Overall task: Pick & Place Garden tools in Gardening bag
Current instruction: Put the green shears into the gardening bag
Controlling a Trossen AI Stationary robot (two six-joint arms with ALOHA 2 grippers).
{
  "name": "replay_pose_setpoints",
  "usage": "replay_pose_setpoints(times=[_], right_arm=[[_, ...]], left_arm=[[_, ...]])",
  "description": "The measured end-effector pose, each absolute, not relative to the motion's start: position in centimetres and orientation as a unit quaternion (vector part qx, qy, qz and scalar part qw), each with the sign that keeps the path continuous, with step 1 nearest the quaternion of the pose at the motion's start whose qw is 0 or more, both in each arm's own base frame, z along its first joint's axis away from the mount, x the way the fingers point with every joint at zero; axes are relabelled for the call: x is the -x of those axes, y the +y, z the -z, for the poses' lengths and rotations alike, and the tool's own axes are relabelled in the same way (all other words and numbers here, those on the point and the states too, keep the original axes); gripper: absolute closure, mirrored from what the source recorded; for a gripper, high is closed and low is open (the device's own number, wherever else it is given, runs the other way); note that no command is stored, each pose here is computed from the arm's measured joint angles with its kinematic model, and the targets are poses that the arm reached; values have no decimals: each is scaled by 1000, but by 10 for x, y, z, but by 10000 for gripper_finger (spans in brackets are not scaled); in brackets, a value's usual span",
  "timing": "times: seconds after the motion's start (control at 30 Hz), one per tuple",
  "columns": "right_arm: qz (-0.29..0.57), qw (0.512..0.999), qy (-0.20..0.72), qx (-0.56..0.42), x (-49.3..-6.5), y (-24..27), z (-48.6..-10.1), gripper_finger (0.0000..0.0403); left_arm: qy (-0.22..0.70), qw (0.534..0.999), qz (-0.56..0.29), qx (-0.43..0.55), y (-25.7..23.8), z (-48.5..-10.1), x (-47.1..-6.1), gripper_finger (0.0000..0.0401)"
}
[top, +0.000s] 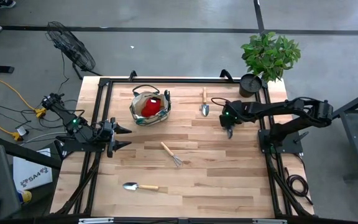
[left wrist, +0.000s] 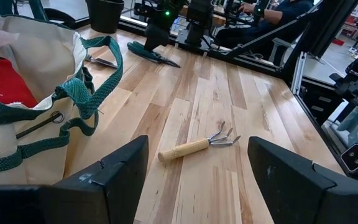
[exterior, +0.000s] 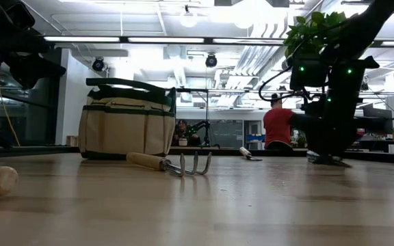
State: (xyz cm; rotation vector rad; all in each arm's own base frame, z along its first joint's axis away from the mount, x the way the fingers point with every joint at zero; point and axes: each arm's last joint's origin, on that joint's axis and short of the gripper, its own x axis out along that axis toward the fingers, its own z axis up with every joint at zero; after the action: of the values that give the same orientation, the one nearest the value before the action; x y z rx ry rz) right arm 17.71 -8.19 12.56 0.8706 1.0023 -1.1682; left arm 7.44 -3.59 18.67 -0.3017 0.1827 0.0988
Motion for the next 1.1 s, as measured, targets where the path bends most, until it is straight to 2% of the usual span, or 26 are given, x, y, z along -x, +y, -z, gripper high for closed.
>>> replay_pose_setpoints(times=[0.33,0.6,0.93,1.1], right_arm=[[479,666,452,-350,-181,-80,-125,364],[449,717,428,-318,-195,-71,-128,365],[362,825,347,-260,-224,-58,-141,365],[330,862,300,-240,-236,-53,-150,365]], left_arm=[[91,983,-49,150,-36,-187,-74,132],[91,983,-49,150,-36,-187,-74,132],[90,983,-50,151,-36,-187,-74,132],[82,983,-53,156,-36,-188,-75,132]])
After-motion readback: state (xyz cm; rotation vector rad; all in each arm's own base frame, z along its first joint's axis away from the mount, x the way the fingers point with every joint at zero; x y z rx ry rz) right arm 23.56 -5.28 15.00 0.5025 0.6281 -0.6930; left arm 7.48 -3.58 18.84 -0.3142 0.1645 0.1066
